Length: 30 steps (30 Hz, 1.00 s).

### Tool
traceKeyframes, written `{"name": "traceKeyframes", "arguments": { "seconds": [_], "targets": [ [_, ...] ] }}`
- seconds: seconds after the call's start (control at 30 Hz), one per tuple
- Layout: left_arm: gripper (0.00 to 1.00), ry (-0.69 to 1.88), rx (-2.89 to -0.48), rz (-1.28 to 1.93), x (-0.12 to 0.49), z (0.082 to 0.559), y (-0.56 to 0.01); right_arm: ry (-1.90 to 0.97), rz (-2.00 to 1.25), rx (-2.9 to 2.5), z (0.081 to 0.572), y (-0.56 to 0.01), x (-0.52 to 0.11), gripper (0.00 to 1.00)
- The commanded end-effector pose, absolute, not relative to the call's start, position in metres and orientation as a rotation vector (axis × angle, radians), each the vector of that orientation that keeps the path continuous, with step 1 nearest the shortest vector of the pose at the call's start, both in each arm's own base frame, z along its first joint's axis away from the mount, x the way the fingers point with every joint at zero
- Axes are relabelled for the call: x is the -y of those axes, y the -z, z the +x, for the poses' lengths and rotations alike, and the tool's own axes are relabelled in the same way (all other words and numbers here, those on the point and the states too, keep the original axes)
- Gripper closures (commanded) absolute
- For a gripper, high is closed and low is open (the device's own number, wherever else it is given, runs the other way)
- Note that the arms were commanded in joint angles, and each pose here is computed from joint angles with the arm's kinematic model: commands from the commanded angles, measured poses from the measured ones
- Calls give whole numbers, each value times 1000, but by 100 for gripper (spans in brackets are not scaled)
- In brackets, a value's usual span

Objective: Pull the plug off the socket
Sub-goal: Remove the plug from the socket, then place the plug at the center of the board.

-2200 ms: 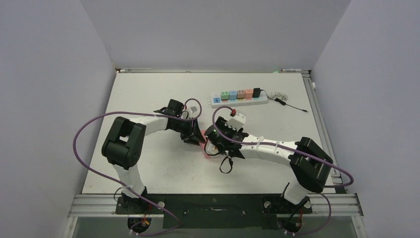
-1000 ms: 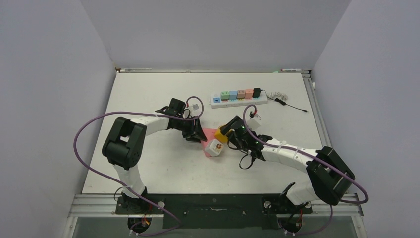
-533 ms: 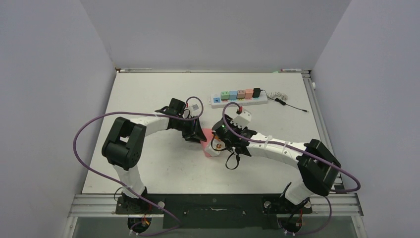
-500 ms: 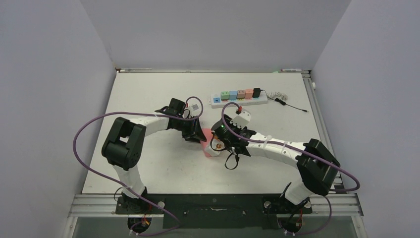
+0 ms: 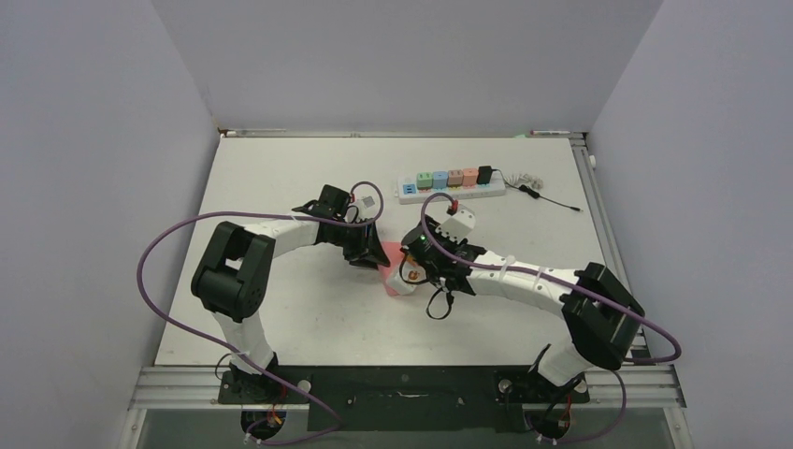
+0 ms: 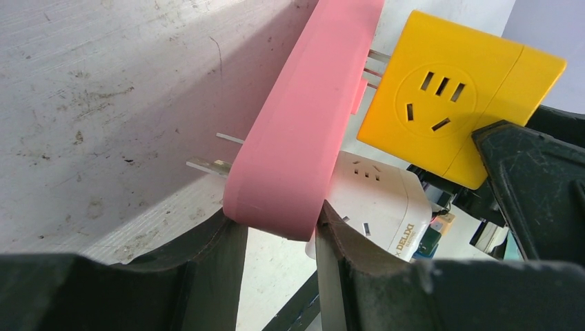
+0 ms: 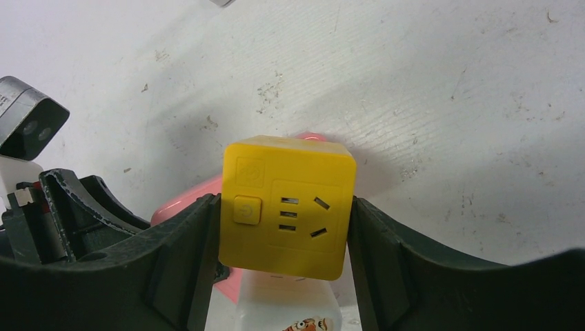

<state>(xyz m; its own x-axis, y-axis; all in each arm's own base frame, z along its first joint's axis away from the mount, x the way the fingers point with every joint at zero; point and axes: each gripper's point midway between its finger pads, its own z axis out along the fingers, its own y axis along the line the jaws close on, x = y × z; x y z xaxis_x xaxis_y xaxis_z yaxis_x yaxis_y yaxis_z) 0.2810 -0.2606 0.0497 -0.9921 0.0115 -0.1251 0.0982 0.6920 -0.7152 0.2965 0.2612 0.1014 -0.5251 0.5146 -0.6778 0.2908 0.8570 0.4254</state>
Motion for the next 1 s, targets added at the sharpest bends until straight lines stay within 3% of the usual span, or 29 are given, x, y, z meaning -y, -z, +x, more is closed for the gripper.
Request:
{"name": "traceKeyframes", "arguments": {
  "seconds": [0.0, 0.67, 0.97],
  "targets": [
    [100, 937, -2752, 99, 240, 306, -34, -359, 559, -2130, 296, -119, -255, 95],
    [100, 892, -2712, 23, 217, 324, -43, -322, 602, -2036, 299, -156, -208, 95],
    [100, 863, -2534, -98, 168, 354, -95, -96, 652, -2130, 311, -148, -108, 95]
  ]
}}
